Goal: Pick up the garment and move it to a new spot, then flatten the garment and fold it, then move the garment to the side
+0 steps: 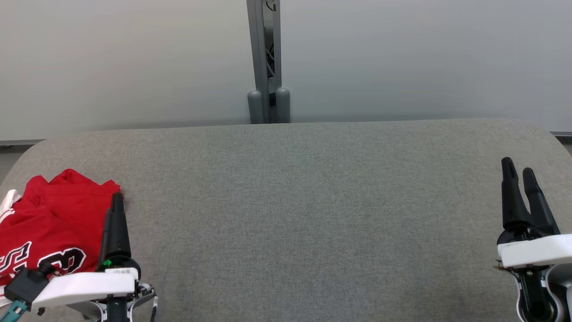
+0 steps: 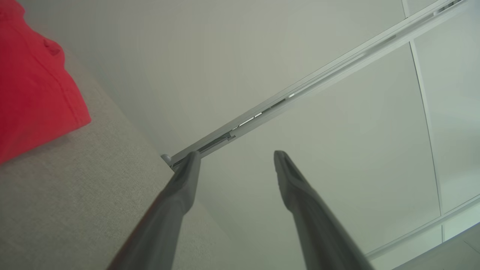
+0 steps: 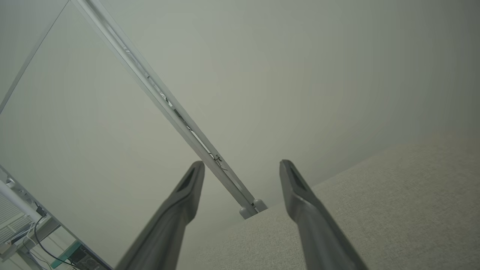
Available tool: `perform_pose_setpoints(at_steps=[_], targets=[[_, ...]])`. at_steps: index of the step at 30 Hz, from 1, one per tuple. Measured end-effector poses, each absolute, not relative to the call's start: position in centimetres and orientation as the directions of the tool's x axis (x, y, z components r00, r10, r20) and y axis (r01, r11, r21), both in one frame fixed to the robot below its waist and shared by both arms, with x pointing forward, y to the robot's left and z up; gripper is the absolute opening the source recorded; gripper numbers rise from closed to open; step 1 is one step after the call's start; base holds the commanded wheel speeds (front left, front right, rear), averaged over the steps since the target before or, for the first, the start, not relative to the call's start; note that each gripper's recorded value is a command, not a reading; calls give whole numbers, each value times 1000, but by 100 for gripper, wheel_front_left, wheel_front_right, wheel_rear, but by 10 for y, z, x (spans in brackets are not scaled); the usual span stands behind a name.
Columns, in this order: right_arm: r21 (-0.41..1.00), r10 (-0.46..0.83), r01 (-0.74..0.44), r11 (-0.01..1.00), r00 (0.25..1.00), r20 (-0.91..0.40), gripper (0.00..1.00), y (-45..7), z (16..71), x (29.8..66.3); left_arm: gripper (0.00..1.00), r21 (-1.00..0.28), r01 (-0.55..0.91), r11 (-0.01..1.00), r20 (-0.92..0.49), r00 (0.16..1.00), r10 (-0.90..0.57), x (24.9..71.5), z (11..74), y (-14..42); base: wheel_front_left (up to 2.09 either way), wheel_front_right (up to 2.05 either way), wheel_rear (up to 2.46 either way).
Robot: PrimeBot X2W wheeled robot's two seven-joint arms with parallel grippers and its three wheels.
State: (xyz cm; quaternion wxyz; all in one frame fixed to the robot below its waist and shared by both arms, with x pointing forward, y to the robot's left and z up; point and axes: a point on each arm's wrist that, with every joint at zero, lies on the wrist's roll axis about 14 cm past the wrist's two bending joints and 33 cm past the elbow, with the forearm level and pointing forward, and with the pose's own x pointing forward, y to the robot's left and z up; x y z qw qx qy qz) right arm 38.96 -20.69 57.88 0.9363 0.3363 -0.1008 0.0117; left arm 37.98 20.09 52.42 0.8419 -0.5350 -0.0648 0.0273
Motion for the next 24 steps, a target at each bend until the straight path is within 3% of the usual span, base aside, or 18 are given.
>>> perform_pose_setpoints(at_steps=[24], targets=[[305,35,-91,948,982,183,100,-181,563,375,100,-546,98,832,126,991,-34,367,542,142,0,0,0]])
